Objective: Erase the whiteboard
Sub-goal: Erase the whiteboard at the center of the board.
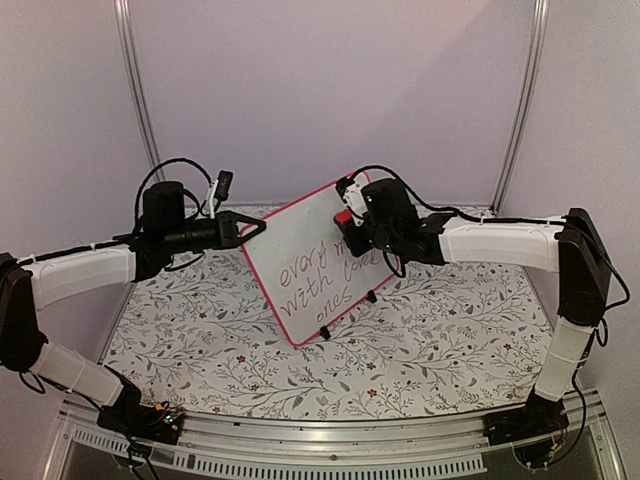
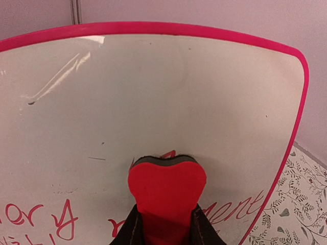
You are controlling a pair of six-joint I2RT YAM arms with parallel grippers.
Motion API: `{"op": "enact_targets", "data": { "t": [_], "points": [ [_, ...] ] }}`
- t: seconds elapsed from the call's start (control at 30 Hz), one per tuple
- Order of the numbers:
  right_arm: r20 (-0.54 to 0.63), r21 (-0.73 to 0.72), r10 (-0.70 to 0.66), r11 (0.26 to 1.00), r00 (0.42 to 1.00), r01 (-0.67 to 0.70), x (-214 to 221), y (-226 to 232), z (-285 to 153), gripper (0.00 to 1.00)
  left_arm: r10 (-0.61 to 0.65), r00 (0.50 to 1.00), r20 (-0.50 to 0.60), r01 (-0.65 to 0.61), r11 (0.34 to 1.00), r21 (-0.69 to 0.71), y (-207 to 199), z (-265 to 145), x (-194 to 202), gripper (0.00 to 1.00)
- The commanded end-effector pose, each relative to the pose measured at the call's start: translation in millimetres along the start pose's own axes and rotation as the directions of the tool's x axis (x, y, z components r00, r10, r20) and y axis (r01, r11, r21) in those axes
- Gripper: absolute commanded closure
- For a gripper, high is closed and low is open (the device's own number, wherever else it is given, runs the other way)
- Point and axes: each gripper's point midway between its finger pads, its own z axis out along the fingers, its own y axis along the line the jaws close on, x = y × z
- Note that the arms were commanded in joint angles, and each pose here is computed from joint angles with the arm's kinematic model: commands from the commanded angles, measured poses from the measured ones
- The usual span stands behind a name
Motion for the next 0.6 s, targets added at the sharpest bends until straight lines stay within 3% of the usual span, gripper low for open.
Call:
{"op": "enact_targets", "data": {
  "t": [0.0, 0.37, 0.57],
  "points": [
    [-0.082, -0.051, -0.03, 0.998, 0.996, 0.026, 32, 14, 1, 0.75, 0.029, 0.999, -0.03, -0.025, 0.992, 0.125, -32, -3, 7, 1.0],
    [-0.086, -0.064, -0.039, 0.997, 0.996, 0.033, 37, 20, -2, 0.75, 0.029, 0.999, -0.029, -0.025, 0.992, 0.122, -31, -3, 7, 1.0],
    [-0.052, -0.036, -0.035, 0.999, 0.998, 0.034, 18, 14, -2, 0.75, 0.03, 0.999, -0.03, -0.026, 0.992, 0.124, -31, -3, 7, 1.0]
  ]
}}
